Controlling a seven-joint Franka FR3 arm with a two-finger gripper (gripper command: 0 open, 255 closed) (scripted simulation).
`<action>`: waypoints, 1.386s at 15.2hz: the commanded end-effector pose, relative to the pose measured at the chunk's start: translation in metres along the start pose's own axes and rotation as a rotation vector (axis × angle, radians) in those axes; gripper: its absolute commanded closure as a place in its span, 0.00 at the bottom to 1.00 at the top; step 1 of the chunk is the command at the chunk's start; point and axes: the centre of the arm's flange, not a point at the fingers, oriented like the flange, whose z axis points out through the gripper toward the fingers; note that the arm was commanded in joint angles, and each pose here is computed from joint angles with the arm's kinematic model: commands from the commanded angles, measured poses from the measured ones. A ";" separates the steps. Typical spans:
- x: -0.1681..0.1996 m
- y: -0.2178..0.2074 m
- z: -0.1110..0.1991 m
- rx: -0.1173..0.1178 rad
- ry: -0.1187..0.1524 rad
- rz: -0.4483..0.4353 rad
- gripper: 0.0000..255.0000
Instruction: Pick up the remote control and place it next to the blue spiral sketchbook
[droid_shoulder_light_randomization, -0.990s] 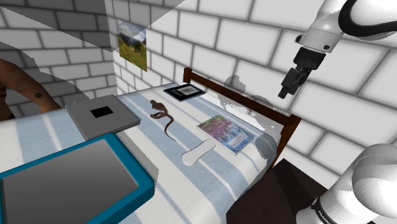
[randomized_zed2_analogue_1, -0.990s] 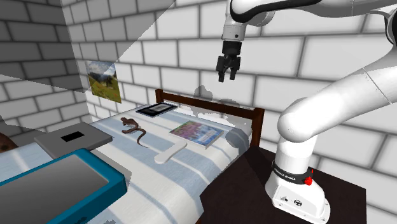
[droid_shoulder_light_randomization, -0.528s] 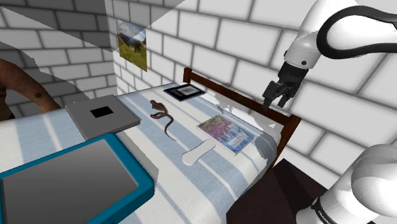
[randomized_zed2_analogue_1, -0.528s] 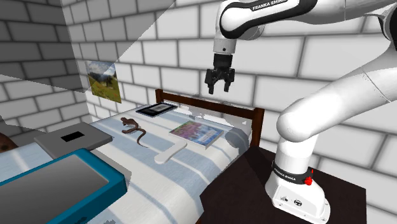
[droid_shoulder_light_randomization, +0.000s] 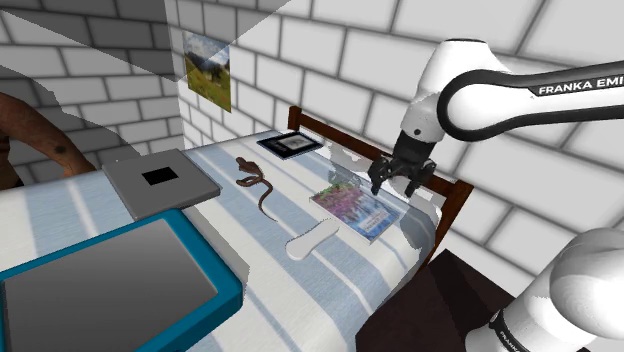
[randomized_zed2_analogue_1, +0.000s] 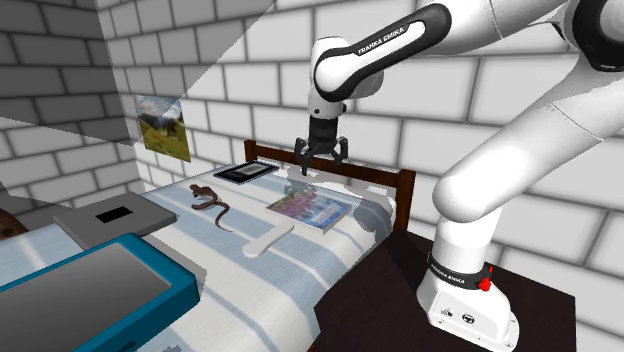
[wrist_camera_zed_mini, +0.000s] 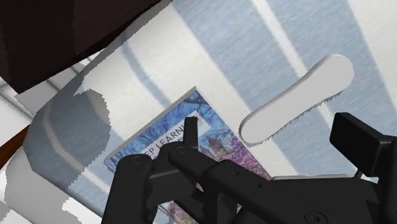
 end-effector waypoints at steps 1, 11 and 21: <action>0.002 -0.018 0.023 -0.003 0.000 0.092 0.00; 0.038 -0.092 0.128 -0.024 -0.007 0.516 0.00; 0.083 -0.133 0.218 -0.041 -0.012 0.834 0.00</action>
